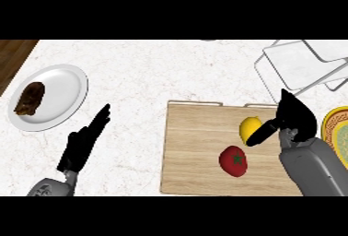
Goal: Pick the lemon from the tray and place it in the tiered shelf
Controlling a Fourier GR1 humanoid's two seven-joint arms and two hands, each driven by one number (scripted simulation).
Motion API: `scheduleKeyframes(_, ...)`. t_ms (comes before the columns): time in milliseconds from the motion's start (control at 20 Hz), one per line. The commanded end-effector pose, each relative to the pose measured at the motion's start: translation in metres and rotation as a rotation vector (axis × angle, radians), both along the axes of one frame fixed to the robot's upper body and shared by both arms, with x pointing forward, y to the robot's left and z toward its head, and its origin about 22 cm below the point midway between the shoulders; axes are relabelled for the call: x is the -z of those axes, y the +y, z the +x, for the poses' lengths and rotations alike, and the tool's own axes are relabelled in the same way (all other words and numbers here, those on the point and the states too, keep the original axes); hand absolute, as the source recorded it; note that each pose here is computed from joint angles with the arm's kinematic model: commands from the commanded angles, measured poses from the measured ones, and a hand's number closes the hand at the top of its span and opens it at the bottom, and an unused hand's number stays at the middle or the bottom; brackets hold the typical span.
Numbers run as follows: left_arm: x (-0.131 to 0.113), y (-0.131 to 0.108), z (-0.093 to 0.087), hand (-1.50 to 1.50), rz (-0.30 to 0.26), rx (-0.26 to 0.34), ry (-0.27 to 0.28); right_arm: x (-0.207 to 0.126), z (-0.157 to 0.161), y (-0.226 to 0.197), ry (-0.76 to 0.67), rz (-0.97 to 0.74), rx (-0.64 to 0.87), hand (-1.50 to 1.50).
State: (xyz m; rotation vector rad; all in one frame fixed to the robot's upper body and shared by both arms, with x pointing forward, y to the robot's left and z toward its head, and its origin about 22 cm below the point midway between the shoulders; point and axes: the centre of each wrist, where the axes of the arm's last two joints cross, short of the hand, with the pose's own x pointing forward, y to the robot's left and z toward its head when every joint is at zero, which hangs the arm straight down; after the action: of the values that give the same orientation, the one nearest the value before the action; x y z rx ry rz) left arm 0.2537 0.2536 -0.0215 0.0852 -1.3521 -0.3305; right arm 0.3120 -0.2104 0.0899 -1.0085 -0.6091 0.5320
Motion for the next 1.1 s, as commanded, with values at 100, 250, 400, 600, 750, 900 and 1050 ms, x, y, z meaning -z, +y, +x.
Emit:
scheduleKeyframes(100,0.006,0.012,-0.005,0.0,0.004,-0.036,0.044,0.006,0.022,0.03,0.173,-0.124,0.18,-1.5)
scheduleKeyframes(250,0.007,0.012,-0.002,0.0,-0.001,-0.045,0.039,0.016,0.022,0.044,0.191,-0.166,0.173,-1.5)
scheduleKeyframes(400,0.018,0.021,-0.018,0.0,-0.007,-0.041,0.049,0.015,0.028,0.045,0.2,-0.17,0.196,-1.5)
scheduleKeyframes(600,0.008,0.016,-0.012,0.0,0.02,-0.053,0.028,0.018,0.039,0.054,0.243,-0.189,0.206,-1.5)
scheduleKeyframes(750,0.018,0.012,-0.017,0.0,-0.017,-0.065,0.044,0.01,0.036,0.058,0.251,-0.199,0.187,-1.5)
scheduleKeyframes(900,0.019,0.019,-0.014,0.0,-0.008,-0.058,0.039,0.029,0.032,0.064,0.272,-0.21,0.211,-1.5)
scheduleKeyframes(1050,0.019,0.017,-0.022,0.0,-0.007,-0.036,0.03,0.027,0.029,0.072,0.264,-0.206,0.205,-1.5)
